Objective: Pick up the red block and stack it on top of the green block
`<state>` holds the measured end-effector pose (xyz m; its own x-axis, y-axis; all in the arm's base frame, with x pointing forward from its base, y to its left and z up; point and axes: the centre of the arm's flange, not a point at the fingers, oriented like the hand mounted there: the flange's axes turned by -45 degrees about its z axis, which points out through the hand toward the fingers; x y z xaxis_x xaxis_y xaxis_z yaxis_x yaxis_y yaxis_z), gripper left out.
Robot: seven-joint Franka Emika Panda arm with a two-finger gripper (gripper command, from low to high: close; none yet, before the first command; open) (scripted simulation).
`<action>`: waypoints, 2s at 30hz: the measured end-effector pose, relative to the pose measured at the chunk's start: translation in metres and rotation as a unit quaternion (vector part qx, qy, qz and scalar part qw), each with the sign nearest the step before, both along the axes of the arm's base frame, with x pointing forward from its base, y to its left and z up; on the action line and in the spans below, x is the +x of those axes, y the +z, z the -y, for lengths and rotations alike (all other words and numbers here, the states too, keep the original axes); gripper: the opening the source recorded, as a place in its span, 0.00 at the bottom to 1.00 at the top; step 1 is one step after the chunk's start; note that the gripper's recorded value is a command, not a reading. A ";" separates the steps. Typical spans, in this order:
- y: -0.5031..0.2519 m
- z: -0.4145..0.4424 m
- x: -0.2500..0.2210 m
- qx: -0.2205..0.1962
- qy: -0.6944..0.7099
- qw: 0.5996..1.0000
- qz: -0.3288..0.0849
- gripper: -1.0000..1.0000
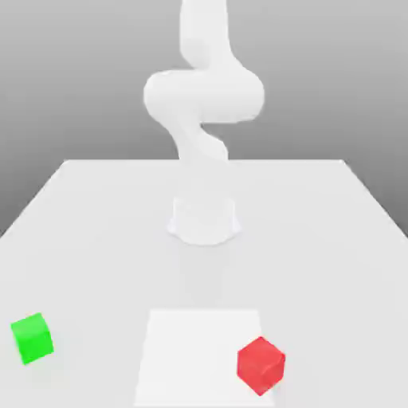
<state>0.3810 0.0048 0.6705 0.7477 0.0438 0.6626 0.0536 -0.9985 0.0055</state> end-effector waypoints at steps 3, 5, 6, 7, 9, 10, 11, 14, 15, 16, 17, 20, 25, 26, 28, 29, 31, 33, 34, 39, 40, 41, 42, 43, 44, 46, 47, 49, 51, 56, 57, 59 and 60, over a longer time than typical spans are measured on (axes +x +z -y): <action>-0.054 -0.009 0.037 -0.012 0.040 0.998 -0.046 0.50; -0.091 -0.017 0.057 -0.020 0.066 0.995 -0.075 0.50; -0.110 -0.021 0.065 -0.025 0.078 0.993 -0.090 0.50; -0.129 -0.025 0.073 -0.029 0.091 0.990 -0.104 0.50; -0.168 -0.033 0.085 -0.039 0.116 0.984 -0.132 0.50; -0.188 -0.037 0.090 -0.044 0.128 0.980 -0.146 0.50; -0.208 -0.042 0.094 -0.049 0.140 0.976 -0.160 0.50; -0.268 -0.054 0.100 -0.065 0.177 0.961 -0.201 0.50; -0.288 -0.058 0.101 -0.070 0.189 0.956 -0.214 0.50; -0.307 -0.062 0.101 -0.076 0.201 0.950 -0.228 0.50; -0.327 -0.066 0.099 -0.082 0.214 0.943 -0.241 0.50; -0.385 -0.078 0.090 -0.102 0.252 0.921 -0.279 0.50; -0.470 -0.080 0.072 -0.126 0.291 0.890 -0.327 0.50; -0.483 -0.081 0.072 -0.127 0.292 0.889 -0.329 0.50; -0.508 -0.081 0.071 -0.127 0.293 0.888 -0.330 0.50; -0.519 -0.080 0.070 -0.127 0.293 0.888 -0.330 0.00; -0.519 -0.080 0.070 -0.127 0.293 0.888 -0.331 0.00; -0.519 -0.080 0.070 -0.127 0.293 0.888 -0.331 0.00; -0.519 -0.080 0.070 -0.127 0.293 0.888 -0.331 0.00; -0.492 -0.081 0.071 -0.128 0.294 0.888 -0.331 0.00; -0.480 -0.081 0.070 -0.127 0.294 0.888 -0.331 0.00; -0.469 -0.079 0.070 -0.127 0.294 0.888 -0.331 0.00; -0.464 -0.070 0.072 -0.128 0.294 0.887 -0.331 0.00; -0.461 -0.056 0.074 -0.128 0.296 0.887 -0.332 0.00; -0.459 -0.040 0.077 -0.129 0.297 0.886 -0.332 0.00; -0.455 -0.008 0.080 -0.131 0.300 0.885 -0.332 0.00; -0.454 0.009 0.081 -0.132 0.301 0.884 -0.332 0.00; -0.451 0.043 0.081 -0.133 0.305 0.883 -0.332 0.00; -0.447 0.077 0.079 -0.134 0.308 0.881 -0.332 0.00; -0.439 0.161 0.062 -0.136 0.316 0.879 -0.331 0.00; -0.437 0.178 0.057 -0.136 0.317 0.878 -0.331 0.00; -0.434 0.210 0.044 -0.137 0.320 0.877 -0.330 0.00; -0.432 0.226 0.037 -0.137 0.322 0.877 -0.329 0.00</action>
